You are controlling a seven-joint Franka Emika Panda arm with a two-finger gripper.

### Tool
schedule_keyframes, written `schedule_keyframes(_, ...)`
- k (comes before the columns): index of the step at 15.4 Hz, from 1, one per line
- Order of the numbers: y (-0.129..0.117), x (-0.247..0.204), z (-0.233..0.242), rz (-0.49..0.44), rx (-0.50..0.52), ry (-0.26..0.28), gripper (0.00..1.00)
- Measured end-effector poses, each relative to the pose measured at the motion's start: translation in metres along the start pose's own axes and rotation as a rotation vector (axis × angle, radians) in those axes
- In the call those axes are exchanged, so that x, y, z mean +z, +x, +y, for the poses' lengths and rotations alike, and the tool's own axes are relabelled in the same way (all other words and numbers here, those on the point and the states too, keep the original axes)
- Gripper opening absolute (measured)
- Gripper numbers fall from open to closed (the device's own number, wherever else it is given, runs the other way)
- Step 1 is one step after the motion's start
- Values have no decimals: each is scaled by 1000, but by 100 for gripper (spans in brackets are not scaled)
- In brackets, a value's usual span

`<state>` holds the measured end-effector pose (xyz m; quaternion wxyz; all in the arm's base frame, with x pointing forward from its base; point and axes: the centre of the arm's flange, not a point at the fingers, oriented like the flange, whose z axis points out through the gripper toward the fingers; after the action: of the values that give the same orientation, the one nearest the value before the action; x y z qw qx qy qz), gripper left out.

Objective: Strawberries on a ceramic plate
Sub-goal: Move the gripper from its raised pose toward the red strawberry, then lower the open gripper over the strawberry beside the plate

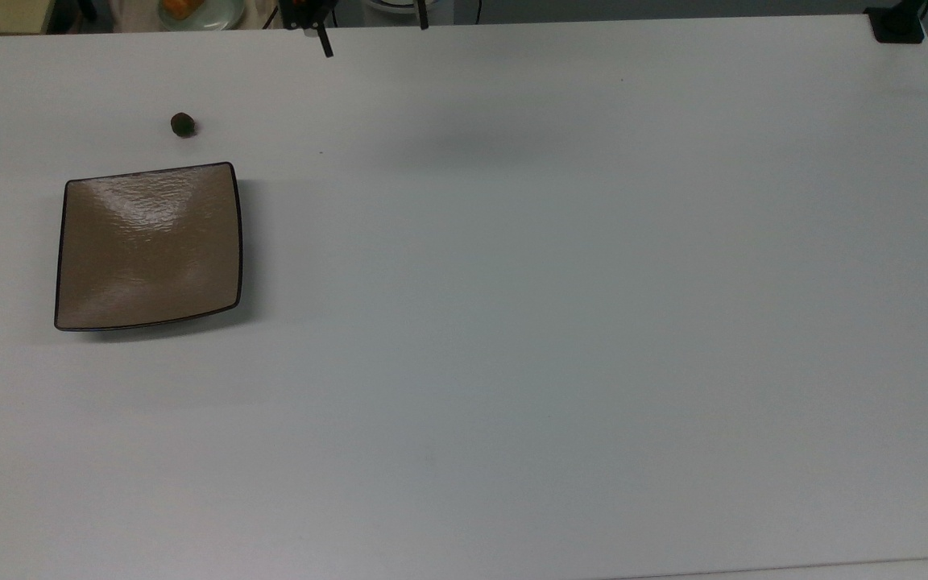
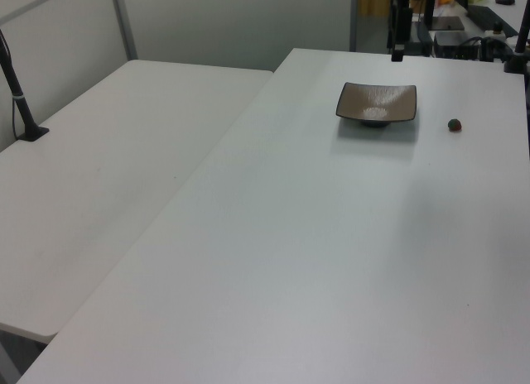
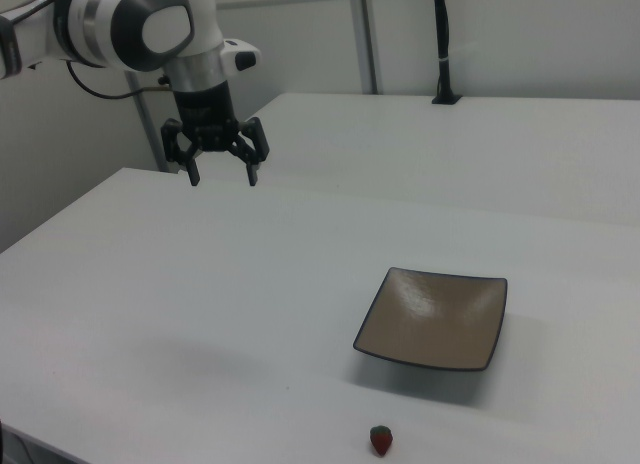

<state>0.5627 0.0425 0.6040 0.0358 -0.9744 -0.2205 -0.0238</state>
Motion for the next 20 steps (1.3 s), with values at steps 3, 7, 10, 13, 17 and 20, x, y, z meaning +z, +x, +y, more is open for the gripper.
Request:
schedule_keyframes(3,-4,-1,10,1,-173,-1,100)
schedule_keyframes(7,-12,-4,17,-11,-256,6,100)
schedule_keyframes(10,-23,-5,18,-46,-247,28,100)
schedule_keyframes(13,-49,-15,32,-80,-204,50,100)
schedule_keyframes(17,-107,-22,91,-92,-57,67,100)
schedule_keyframes(20,-141,2,129,-130,19,63,100)
